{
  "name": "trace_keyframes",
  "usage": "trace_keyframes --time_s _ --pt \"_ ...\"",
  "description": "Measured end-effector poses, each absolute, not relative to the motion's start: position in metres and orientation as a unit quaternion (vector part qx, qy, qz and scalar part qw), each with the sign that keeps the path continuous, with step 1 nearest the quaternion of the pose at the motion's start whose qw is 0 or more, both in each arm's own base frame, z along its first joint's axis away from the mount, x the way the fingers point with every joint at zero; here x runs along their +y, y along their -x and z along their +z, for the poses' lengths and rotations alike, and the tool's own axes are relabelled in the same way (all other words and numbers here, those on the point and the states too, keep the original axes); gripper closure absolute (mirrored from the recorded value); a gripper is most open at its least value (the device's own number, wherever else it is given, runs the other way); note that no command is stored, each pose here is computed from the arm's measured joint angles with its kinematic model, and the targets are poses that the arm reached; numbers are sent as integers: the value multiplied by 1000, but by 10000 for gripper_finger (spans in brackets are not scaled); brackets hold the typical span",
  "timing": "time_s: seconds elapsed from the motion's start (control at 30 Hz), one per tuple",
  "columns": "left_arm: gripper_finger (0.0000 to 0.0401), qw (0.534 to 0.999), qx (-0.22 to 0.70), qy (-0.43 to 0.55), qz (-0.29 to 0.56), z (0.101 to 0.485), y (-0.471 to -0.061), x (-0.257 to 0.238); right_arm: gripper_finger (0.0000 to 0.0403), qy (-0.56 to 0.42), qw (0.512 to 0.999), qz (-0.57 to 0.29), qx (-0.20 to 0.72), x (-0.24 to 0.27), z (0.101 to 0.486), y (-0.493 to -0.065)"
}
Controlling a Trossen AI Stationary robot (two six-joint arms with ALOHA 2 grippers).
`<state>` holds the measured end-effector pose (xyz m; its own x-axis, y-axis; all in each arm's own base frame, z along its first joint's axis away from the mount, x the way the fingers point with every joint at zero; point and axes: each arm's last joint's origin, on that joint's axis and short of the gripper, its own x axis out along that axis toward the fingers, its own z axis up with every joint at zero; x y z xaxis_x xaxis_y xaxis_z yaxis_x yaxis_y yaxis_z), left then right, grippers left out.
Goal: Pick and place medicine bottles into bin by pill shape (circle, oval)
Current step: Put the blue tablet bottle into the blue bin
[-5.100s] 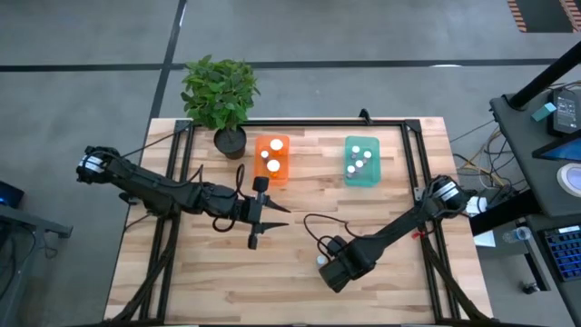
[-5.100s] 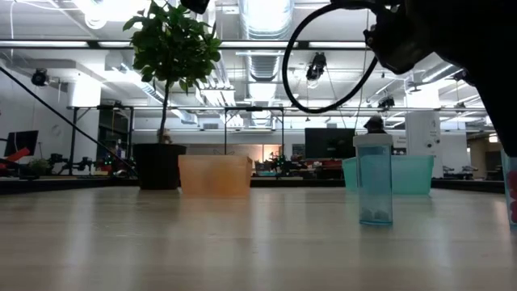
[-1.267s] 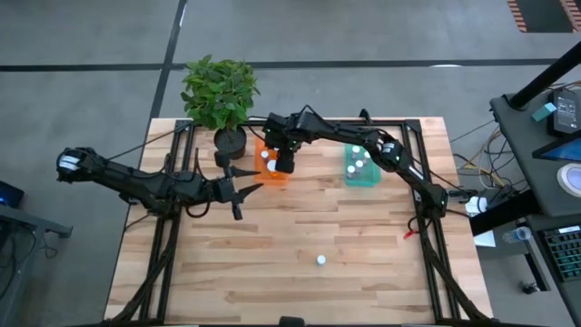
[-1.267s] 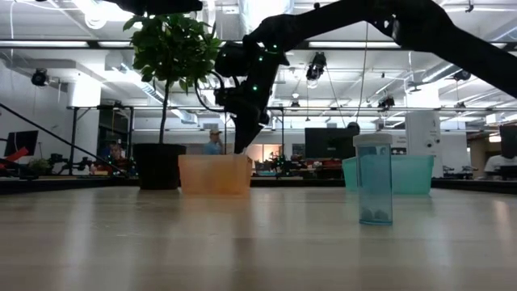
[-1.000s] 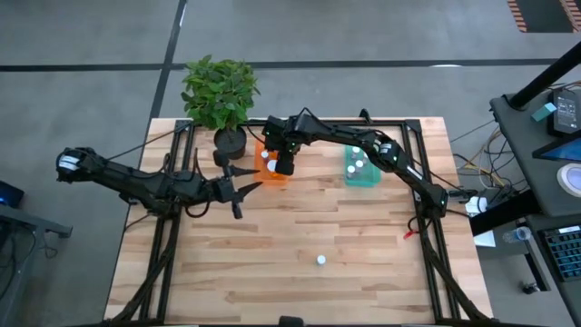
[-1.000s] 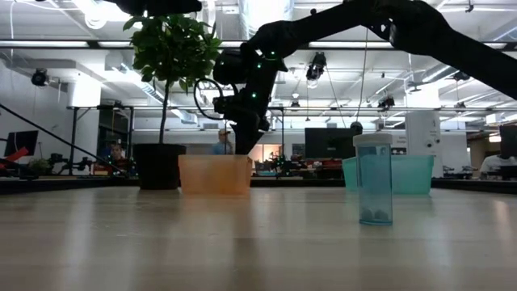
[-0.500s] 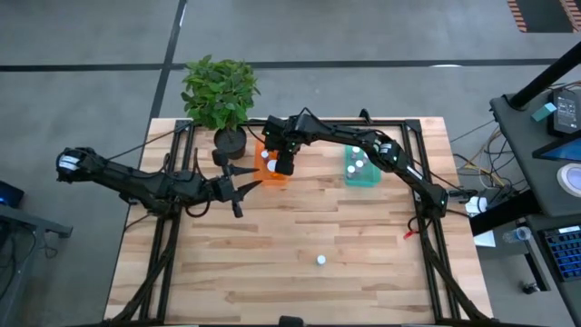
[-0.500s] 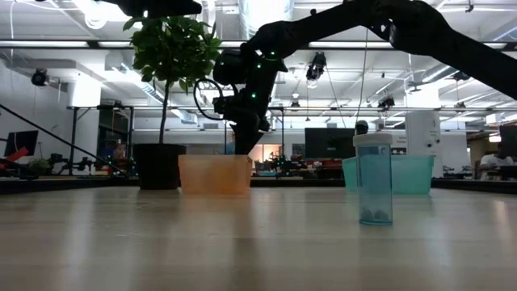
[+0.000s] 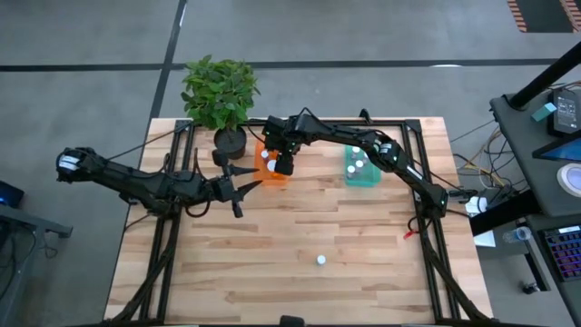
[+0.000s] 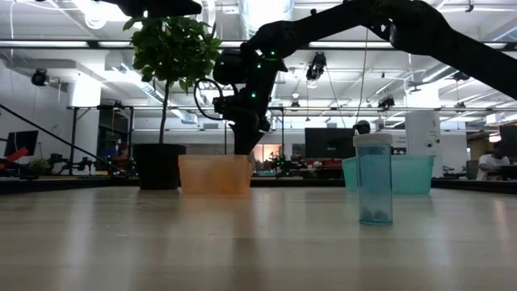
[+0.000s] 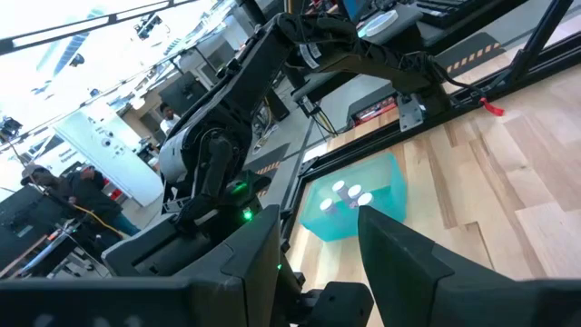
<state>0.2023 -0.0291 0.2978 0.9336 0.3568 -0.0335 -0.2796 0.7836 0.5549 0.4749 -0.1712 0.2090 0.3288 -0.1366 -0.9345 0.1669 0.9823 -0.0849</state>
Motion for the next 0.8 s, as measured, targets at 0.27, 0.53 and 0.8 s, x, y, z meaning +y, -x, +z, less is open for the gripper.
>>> trace_keyframes --time_s 0.27,0.53,0.8 --pt "269 942 68 -282 169 298 -202 -29 199 -15 816 -96 569 -171 211 -475" --pt "269 942 68 -281 169 297 -203 -29 197 -29 825 -112 553 -162 251 -466" --pt "269 943 68 -278 169 297 -203 -29 201 -29 833 -93 544 -115 294 -455"
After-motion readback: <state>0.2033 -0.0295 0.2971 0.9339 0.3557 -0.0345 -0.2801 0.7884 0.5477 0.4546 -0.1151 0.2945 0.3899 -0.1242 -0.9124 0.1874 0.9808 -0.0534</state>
